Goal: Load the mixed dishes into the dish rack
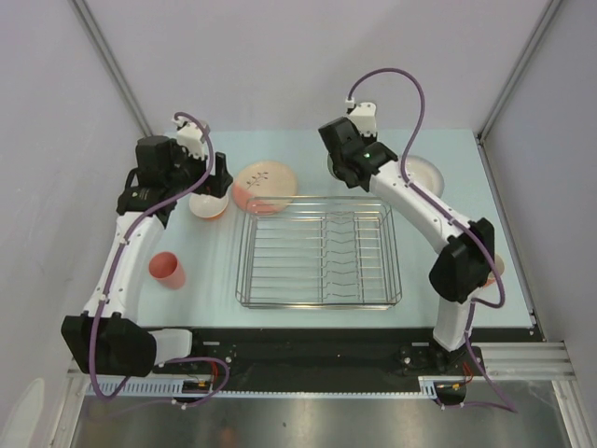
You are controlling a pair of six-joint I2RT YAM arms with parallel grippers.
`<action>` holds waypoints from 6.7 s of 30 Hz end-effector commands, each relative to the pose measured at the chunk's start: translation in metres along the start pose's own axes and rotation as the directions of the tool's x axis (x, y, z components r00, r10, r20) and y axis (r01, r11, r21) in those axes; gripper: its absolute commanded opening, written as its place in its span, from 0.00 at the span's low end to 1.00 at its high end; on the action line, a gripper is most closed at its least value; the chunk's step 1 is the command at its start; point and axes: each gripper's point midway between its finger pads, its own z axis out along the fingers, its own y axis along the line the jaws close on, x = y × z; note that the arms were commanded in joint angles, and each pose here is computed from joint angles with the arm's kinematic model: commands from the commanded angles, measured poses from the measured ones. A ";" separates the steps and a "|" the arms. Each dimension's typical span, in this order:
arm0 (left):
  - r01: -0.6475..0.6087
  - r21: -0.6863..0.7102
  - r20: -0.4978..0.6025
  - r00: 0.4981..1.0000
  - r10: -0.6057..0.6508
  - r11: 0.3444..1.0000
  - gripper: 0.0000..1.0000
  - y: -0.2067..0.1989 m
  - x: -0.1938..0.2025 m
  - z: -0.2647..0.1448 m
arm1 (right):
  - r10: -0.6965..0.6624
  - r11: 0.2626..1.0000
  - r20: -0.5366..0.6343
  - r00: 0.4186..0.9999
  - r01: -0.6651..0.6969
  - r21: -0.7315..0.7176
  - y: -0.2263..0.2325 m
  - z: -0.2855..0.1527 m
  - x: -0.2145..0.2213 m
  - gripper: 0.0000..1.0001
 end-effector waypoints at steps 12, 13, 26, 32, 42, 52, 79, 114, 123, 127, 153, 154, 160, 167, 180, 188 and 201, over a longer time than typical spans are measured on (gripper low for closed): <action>-0.006 0.031 0.020 1.000 0.006 0.999 1.00 -0.002 -0.009 0.004 | -0.134 0.901 0.039 0.990 0.105 0.422 -0.108 -0.079 0.082 0.00; -0.005 0.032 0.017 1.000 0.005 0.999 1.00 -0.002 -0.008 0.004 | -0.143 0.901 0.031 0.989 0.117 0.417 -0.107 -0.079 0.087 0.00; -0.006 0.040 0.012 1.000 0.006 0.999 1.00 -0.004 -0.008 0.004 | -0.332 0.867 -0.035 0.943 0.320 0.382 -0.091 -0.086 0.119 0.00; -0.010 0.045 0.003 1.000 0.010 0.999 1.00 -0.004 -0.004 0.004 | -0.333 0.860 -0.051 0.941 0.326 0.392 -0.103 -0.085 0.128 0.00; 0.003 0.061 0.000 1.000 -0.003 0.998 1.00 -0.006 -0.002 0.008 | -0.391 0.827 -0.055 0.919 0.377 0.417 -0.110 -0.082 0.125 0.00; -0.002 0.060 0.008 1.000 0.001 0.998 1.00 -0.006 -0.005 0.006 | -0.482 0.774 -0.108 0.870 0.480 0.412 -0.085 -0.068 0.156 0.01; -0.049 -0.128 -0.153 0.988 0.029 0.991 1.00 0.043 0.058 0.061 | 0.051 0.982 0.133 0.990 -0.074 0.175 -0.087 -0.147 0.030 0.90; -0.290 -0.241 -0.394 0.901 0.180 0.926 0.93 0.068 0.145 0.106 | 0.468 0.882 0.099 0.878 -0.471 0.005 -0.184 -0.145 0.016 0.81; -0.292 -0.251 -0.375 0.908 0.185 0.923 0.94 0.068 0.135 0.100 | 0.445 0.894 0.072 0.893 -0.447 0.013 -0.175 -0.138 0.025 0.81; -0.285 -0.228 -0.381 0.906 0.183 0.931 0.94 0.063 0.139 0.099 | 0.447 0.894 0.074 0.892 -0.449 0.011 -0.176 -0.139 0.026 0.81; -0.386 -0.268 -0.485 0.846 0.222 0.883 0.00 0.092 0.174 0.135 | 0.467 0.883 0.074 0.881 -0.469 0.010 -0.185 -0.144 0.031 0.77; -0.383 -0.273 -0.472 0.853 0.224 0.883 0.00 0.091 0.166 0.131 | 0.463 0.885 0.075 0.883 -0.465 0.011 -0.185 -0.144 0.032 0.76; -0.313 -0.272 -0.327 0.919 0.219 0.910 0.00 0.072 0.090 0.089 | 0.434 0.899 0.083 0.897 -0.437 0.020 -0.179 -0.137 0.032 0.75; -0.184 0.074 -0.118 0.974 0.192 0.980 0.00 -0.015 -0.048 -0.004 | 0.422 0.895 0.127 0.897 -0.435 0.100 -0.182 -0.126 0.034 0.71; 0.229 0.874 -0.257 0.966 0.009 0.429 0.00 -0.266 -0.025 -0.109 | 0.470 0.848 0.182 0.864 -0.499 0.181 -0.205 -0.125 0.040 0.70; 0.374 0.891 -0.382 0.924 -0.019 0.258 0.00 -0.346 -0.015 -0.087 | 0.539 0.784 0.270 0.798 -0.592 0.188 -0.257 -0.150 0.036 0.70; 0.546 0.801 -0.528 0.838 -0.139 0.247 0.00 -0.416 -0.015 -0.030 | 0.537 0.790 0.263 0.801 -0.587 0.174 -0.272 -0.158 0.036 0.70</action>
